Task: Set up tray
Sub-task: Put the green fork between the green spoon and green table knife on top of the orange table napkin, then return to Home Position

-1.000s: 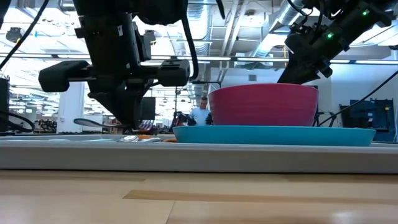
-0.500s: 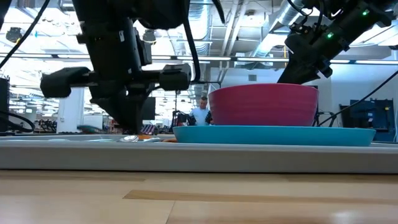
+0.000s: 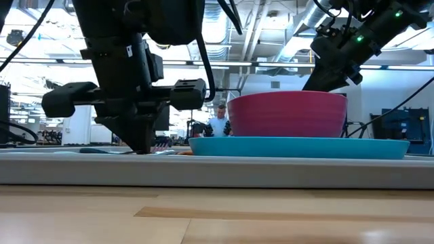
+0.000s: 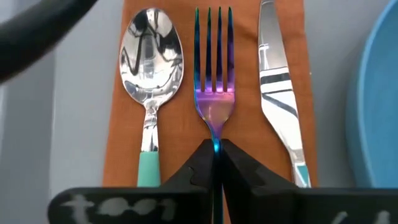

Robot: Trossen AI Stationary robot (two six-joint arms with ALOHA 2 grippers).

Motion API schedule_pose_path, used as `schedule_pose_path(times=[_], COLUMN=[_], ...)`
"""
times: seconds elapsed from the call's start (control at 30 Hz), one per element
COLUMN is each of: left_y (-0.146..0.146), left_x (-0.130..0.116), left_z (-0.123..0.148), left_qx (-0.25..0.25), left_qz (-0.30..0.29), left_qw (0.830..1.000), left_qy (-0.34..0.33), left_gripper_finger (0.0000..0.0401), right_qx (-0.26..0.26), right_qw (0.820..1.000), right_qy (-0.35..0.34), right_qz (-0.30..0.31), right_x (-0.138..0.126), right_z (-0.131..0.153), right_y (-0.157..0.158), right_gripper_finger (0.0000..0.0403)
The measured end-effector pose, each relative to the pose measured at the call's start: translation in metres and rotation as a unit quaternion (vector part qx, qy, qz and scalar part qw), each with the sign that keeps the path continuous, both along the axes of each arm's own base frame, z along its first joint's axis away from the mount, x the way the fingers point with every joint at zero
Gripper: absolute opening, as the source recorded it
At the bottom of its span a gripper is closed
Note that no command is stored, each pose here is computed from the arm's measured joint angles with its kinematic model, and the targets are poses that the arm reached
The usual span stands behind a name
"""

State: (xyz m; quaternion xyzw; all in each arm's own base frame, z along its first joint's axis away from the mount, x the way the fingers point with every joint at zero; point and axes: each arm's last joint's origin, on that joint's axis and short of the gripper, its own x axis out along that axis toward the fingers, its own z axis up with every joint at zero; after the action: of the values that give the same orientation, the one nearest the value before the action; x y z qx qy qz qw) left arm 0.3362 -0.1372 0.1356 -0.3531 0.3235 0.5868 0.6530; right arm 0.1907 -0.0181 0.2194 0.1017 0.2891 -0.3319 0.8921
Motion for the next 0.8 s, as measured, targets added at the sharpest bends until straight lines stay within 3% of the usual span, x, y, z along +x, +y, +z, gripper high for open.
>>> schedule_pose_path(times=[0.3, 0.63, 0.8], left_y=[-0.0003, -0.0003, -0.0029], left_x=[0.0011, 0.0010, 0.0051], left_z=[0.0001, 0.0001, 0.0093], left_qx=[0.003, 0.003, -0.004], left_qz=[-0.003, -0.004, -0.042], left_qw=[1.000, 1.000, 0.999], left_qy=[-0.007, -0.006, 0.023], left_gripper_finger=[0.0039, 0.0047, 0.0047], right_qx=[0.000, 0.000, 0.000], right_qw=[1.000, 1.000, 1.000], right_qy=[0.000, 0.000, 0.000], right_qz=[0.000, 0.000, 0.000], right_x=[0.0000, 0.0000, 0.0000], right_z=[0.0000, 0.0000, 0.0000], right_y=[0.0000, 0.0000, 0.0000], right_gripper_finger=[0.0177, 0.0177, 0.0177])
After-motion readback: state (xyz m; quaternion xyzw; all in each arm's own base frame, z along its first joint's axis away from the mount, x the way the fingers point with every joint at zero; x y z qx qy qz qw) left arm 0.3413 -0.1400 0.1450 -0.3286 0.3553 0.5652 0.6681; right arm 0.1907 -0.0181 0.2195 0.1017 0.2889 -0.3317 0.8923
